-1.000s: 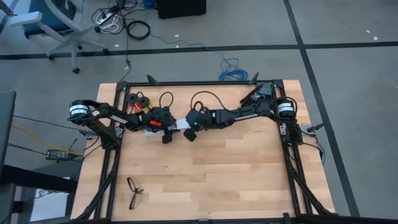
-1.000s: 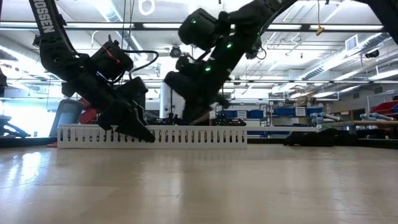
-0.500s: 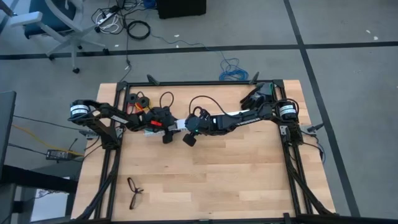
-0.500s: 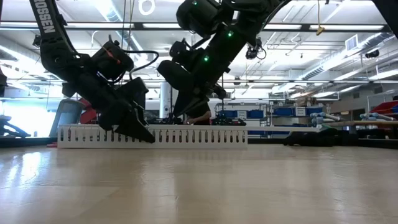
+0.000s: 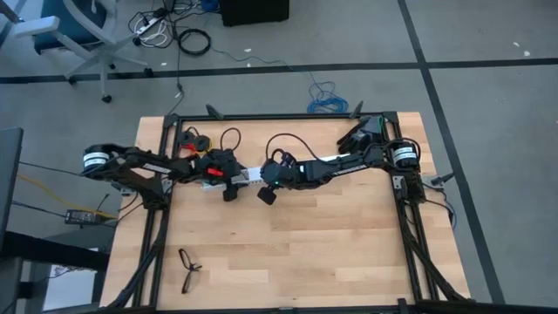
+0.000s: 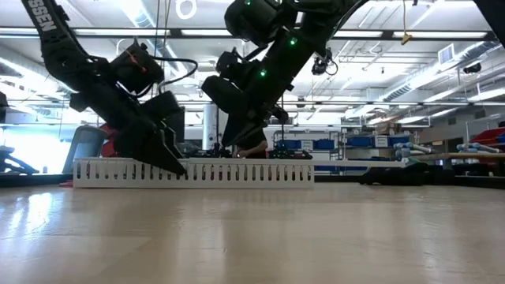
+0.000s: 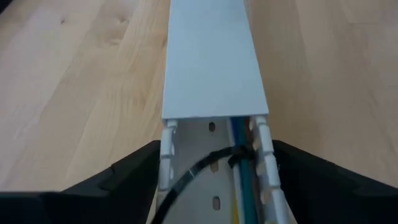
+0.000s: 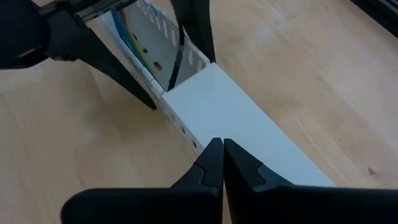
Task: Ziptie cables
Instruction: Close the white cable duct
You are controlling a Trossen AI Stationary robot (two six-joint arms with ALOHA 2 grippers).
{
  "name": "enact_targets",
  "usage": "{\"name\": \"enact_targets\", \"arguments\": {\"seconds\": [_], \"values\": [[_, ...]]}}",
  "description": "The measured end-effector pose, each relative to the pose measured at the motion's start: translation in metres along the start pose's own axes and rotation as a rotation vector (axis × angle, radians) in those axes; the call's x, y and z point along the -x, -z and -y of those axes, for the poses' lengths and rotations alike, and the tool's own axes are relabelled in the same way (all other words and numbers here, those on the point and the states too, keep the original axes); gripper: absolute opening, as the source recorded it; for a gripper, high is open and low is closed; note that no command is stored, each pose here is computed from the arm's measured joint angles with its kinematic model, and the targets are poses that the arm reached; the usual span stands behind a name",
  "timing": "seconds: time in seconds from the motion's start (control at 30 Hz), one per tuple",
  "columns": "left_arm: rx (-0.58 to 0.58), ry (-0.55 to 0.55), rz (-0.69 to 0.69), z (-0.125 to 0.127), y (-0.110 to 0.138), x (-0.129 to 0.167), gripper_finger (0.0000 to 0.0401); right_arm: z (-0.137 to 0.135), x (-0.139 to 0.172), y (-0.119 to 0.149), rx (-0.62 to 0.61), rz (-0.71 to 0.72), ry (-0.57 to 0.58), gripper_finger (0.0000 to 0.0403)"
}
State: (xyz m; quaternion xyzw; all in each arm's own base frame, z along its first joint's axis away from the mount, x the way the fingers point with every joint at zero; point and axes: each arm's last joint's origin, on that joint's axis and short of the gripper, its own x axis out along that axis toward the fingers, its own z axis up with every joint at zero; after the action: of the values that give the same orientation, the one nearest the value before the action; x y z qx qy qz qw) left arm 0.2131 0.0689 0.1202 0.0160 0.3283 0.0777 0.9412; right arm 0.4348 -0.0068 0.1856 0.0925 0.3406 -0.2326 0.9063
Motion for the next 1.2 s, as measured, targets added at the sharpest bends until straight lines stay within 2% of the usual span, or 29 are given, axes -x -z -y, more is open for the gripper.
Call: {"name": "enact_targets", "arguments": {"seconds": [0.43,0.63,0.83,1.0,1.1,1.2], "values": [[0.085,-0.062,0.030,0.006,0.033,0.016,0.0307,0.001,0.000,0.002,0.011,-0.024,0.011,0.0000],[0.084,-0.063,0.035,0.006,0.034,0.016,0.0299,0.003,0.000,0.002,0.004,-0.022,0.021,0.0000],[0.078,-0.063,0.035,0.006,0.034,0.016,0.0253,0.013,0.001,0.011,-0.064,-0.059,0.229,0.0000],[0.078,-0.063,0.035,0.006,0.034,0.016,0.0234,0.022,0.002,0.020,-0.157,-0.143,0.299,0.0000],[0.078,-0.063,0.036,0.006,0.034,0.016,0.0235,0.022,-0.006,0.016,-0.152,-0.139,0.206,0.0000],[0.079,-0.064,0.042,0.006,0.034,0.017,0.0238,0.020,-0.023,0.005,-0.183,-0.093,-0.040,0.0000]]}}
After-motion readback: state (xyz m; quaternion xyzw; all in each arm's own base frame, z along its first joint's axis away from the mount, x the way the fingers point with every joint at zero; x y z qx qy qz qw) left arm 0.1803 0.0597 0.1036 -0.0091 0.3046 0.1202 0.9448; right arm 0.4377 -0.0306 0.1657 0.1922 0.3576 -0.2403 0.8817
